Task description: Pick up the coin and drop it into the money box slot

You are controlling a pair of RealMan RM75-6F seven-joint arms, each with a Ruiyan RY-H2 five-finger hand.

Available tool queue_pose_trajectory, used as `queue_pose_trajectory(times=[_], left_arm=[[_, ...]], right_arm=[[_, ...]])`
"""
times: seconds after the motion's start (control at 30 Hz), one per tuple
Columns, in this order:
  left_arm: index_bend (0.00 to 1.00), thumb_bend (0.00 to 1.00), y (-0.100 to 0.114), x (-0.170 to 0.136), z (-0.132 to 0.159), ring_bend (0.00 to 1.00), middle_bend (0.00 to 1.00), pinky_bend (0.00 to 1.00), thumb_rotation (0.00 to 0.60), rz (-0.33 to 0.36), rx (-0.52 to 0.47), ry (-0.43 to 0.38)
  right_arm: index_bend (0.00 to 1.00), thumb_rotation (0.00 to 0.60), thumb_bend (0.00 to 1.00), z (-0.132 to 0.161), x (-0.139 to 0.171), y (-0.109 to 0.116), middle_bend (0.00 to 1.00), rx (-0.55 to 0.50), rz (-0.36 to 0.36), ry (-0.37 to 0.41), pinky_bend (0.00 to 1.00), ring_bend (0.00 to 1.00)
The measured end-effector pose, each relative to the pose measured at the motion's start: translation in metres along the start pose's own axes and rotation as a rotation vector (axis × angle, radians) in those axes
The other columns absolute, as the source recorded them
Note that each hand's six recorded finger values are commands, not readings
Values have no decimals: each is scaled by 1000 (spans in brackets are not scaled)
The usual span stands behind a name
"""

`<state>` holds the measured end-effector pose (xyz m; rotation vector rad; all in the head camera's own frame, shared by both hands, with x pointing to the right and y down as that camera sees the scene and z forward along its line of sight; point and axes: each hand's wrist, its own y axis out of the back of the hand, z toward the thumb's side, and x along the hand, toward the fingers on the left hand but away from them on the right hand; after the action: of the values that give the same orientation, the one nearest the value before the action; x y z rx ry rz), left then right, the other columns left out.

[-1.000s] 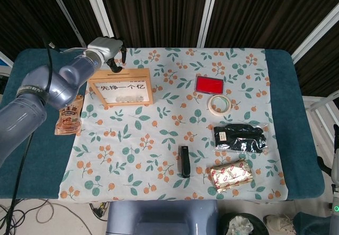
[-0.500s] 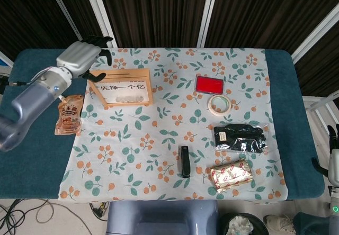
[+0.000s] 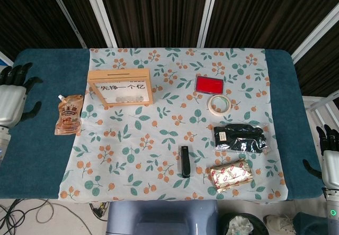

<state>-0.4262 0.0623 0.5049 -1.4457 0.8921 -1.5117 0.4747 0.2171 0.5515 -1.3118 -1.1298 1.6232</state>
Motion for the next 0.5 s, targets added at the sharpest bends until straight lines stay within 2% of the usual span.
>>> queue_pose_trajectory(times=[0.23, 0.5], left_arm=[[156, 346, -48, -42, -7, 0, 0, 0, 600, -32, -3, 23], [138, 346, -93, -55, -11, 0, 0, 0, 600, -87, -20, 13]], right_arm=[[0, 600, 300, 5, 3, 6, 0, -28, -9, 30, 0, 0], [0, 600, 300, 8, 7, 14, 0, -43, -28, 42, 0, 0]])
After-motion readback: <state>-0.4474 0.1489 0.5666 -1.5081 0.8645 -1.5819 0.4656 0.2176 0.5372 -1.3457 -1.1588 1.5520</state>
